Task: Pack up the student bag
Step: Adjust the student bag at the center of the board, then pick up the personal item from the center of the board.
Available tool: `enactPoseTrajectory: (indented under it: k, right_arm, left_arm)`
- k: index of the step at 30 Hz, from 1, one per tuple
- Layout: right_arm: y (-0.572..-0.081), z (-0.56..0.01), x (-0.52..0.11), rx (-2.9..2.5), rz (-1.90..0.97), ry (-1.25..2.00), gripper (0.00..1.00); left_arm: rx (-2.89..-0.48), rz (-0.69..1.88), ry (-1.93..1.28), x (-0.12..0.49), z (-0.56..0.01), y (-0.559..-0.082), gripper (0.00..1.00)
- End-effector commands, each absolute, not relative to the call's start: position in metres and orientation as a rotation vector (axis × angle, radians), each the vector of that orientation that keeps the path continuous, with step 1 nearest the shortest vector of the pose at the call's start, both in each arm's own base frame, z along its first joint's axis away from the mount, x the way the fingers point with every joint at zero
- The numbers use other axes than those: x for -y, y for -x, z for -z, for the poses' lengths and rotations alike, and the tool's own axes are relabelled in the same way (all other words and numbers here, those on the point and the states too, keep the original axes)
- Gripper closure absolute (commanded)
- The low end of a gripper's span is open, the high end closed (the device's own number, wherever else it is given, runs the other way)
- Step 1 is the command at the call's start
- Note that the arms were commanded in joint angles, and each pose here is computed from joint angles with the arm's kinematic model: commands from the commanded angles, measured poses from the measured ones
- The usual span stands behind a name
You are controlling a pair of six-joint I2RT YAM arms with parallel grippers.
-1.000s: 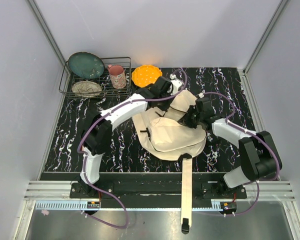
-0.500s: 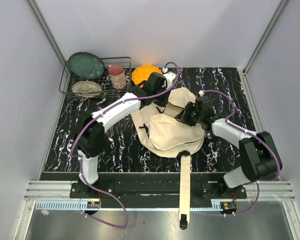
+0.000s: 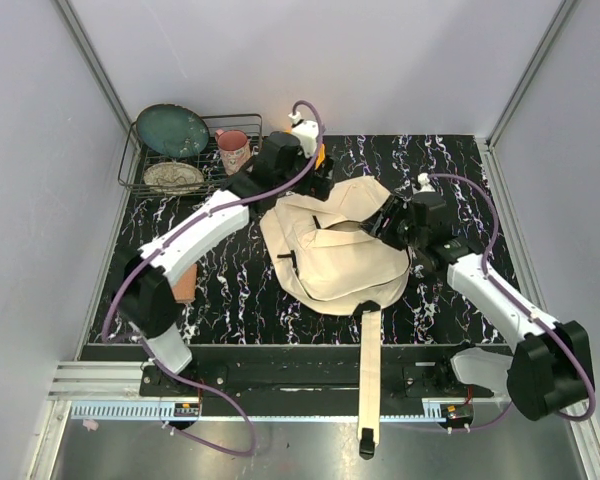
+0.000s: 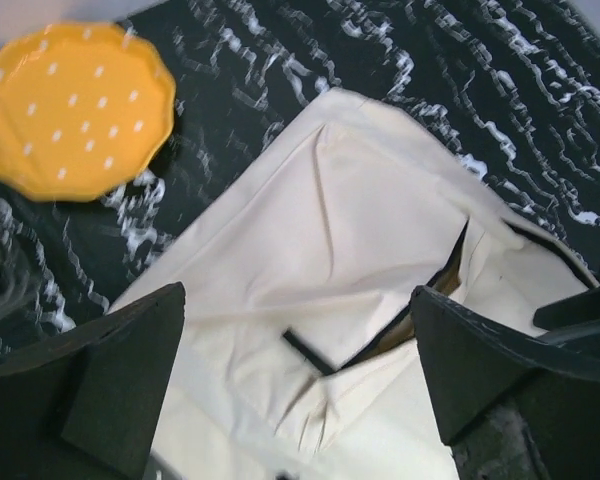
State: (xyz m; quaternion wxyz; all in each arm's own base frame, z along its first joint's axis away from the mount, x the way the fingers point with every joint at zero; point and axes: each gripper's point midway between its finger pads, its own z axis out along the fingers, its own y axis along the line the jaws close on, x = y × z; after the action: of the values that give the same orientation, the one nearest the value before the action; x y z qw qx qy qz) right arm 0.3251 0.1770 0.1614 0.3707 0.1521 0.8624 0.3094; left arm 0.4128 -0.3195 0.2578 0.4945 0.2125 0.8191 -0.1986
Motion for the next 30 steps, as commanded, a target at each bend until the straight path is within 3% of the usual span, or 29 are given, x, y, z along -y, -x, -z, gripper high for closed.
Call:
enactPoseTrajectory:
  k: [1,5,9,18,30]
  right_arm:
    - [-0.316,-0.207,-0.199,-2.132,-0.954,-0.188,0.39]
    - [-0.299,-0.218,-0.250,-2.159,-1.176,0.032,0.37]
    - [-0.291,-0.196,-0.308,-2.262,-1.213,0.154,0.34]
    - [-0.289,-0.177,-0.421,-2.336,-1.344,0.386,0.30]
    - [-0.282,-0.135,-0.486,-2.475,-1.434,0.470,0.28]
  left_arm:
    - [-1.961,0.401,-0.255,0.248,-0.284,-0.410,0.01]
    - [-2.038,0.309,0.013,0.161,-0.244,-0.388,0.01]
    - [-2.035,0.234,0.244,0.081,-0.223,-0.358,0.01]
    - [-2.140,0.227,0.696,-0.025,-0.142,-0.315,0.01]
    - [-2.261,0.234,0.960,-0.054,-0.054,-0.294,0.01]
